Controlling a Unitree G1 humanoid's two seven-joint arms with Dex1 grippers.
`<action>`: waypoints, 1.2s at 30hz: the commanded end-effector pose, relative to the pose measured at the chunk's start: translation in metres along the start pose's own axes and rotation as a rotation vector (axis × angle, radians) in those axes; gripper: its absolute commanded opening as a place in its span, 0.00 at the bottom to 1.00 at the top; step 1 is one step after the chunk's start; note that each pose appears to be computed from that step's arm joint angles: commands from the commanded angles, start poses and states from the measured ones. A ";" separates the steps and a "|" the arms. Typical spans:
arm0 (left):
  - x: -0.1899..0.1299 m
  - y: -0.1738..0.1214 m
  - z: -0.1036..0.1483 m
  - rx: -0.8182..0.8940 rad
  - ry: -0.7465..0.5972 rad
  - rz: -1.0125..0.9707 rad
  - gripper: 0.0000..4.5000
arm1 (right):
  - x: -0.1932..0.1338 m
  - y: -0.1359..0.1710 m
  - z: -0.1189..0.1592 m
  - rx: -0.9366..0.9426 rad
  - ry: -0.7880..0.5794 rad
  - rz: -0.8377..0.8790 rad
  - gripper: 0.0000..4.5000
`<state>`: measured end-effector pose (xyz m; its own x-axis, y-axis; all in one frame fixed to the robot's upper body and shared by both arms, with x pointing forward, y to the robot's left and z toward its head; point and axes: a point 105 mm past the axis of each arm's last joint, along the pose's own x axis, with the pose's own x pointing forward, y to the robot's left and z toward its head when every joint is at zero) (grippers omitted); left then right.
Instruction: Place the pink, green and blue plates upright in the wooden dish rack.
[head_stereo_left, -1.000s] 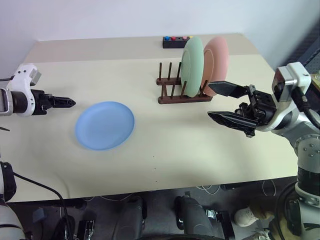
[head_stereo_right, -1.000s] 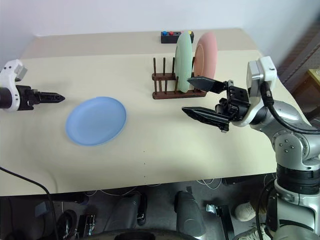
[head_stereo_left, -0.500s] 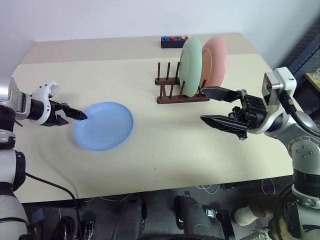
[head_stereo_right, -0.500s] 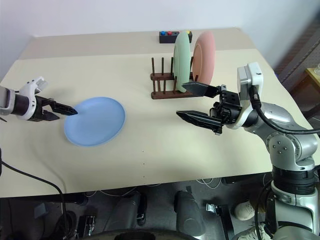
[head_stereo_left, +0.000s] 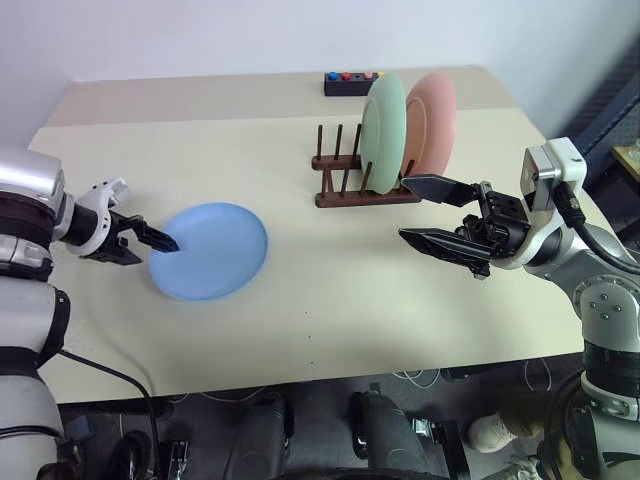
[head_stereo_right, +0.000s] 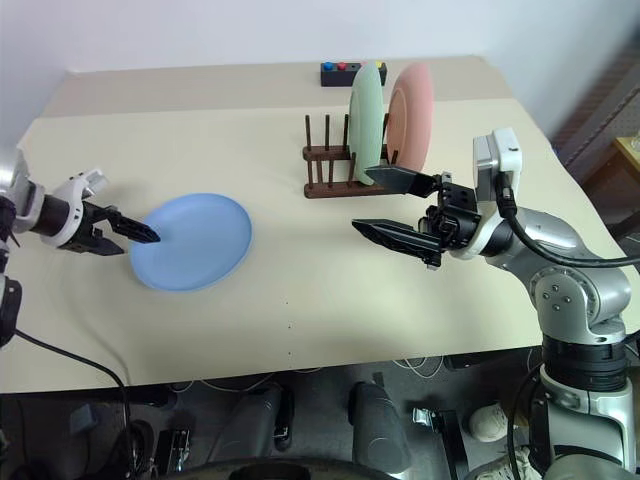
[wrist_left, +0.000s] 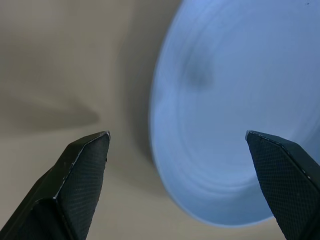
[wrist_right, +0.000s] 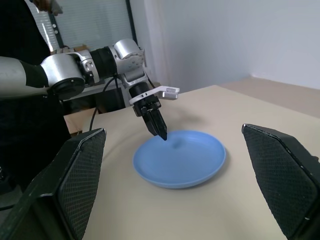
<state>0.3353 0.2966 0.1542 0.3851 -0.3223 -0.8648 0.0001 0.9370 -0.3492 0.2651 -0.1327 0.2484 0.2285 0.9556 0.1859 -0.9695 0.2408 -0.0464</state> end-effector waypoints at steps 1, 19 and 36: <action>-0.003 -0.007 0.007 0.010 -0.016 -0.016 1.00 | 0.002 0.006 0.008 -0.036 -0.008 0.020 0.99; 0.002 -0.016 0.009 -0.038 -0.032 -0.060 0.01 | 0.000 0.002 0.009 -0.040 0.002 -0.010 1.00; -0.082 -0.081 0.061 0.211 -0.835 -0.539 0.01 | 0.006 -0.013 0.029 -0.130 -0.041 -0.079 1.00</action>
<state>0.3610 0.2484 0.2395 0.7456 -0.6216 -0.2403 0.4305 0.7244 -0.5385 0.2753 -0.1336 0.2663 0.2862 0.9377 0.1969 -0.9440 0.3112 -0.1096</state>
